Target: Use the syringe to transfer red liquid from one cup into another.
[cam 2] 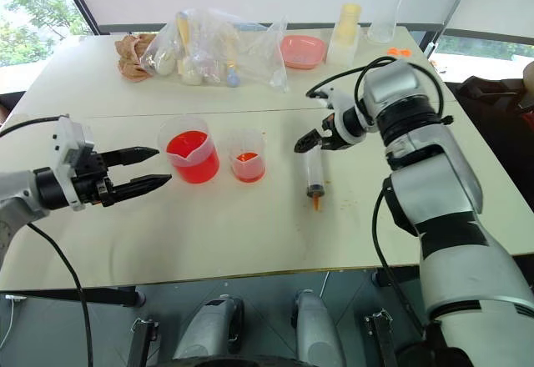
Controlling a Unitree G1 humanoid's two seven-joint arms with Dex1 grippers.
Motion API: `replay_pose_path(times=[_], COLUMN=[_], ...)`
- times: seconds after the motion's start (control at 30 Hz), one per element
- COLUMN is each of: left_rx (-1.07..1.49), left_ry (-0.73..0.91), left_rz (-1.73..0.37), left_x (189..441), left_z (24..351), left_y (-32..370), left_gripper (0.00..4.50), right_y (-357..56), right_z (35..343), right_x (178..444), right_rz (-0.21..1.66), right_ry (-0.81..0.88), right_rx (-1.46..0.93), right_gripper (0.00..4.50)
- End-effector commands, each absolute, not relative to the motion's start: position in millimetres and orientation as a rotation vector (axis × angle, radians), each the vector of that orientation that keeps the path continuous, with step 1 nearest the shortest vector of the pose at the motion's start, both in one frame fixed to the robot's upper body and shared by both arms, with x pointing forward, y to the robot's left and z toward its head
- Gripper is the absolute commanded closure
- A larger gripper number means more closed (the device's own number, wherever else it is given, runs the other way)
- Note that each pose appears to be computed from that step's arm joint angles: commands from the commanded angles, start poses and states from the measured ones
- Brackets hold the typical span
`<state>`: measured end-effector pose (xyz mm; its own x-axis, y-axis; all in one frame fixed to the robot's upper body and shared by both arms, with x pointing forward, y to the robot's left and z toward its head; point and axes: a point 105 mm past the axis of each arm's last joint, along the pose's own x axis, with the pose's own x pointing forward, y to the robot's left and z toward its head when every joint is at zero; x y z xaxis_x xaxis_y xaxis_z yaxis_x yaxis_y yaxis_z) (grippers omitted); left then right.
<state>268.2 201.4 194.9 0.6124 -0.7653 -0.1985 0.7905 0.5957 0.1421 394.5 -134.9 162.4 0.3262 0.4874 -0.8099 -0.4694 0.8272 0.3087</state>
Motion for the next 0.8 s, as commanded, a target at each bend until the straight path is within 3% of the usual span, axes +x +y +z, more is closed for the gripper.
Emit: replay_pose_path(times=[0.03, 0.27, 0.33, 0.43, 0.5, 0.67, 0.73, 0.8], left_rx=[0.263, 0.251, 0.255, 0.26, 0.261, 0.268, 0.261, 0.23], left_ry=[0.061, 0.04, 0.042, 0.049, 0.048, 0.047, 0.039, 0.026], left_rz=[-0.873, -0.829, -0.82, -0.818, -0.815, -0.809, -0.799, -0.774], left_x=[264, 263, 264, 264, 264, 269, 271, 272], left_z=[205, 199, 196, 193, 194, 198, 203, 211], left_y=[200, 198, 197, 196, 197, 202, 207, 218], left_gripper=[1.15, 1.15, 1.15, 1.15, 1.15, 1.15, 1.15, 1.15], right_y=[-128, -128, -129, -134, -135, -131, -126, -114], right_z=[170, 139, 130, 121, 115, 110, 126, 173], right_x=[397, 409, 411, 409, 404, 398, 406, 418], right_rz=[0.646, 0.549, 0.522, 0.495, 0.491, 0.512, 0.558, 0.661], right_ry=[1.059, 1.048, 1.038, 1.06, 1.092, 1.119, 1.04, 0.863], right_rx=[-0.026, -0.105, -0.099, -0.075, -0.05, 0.025, 0.028, 0.046], right_gripper=[0.06, 0.06, 0.87, 2.48, 3.02, 3.02, 3.02, 3.02])
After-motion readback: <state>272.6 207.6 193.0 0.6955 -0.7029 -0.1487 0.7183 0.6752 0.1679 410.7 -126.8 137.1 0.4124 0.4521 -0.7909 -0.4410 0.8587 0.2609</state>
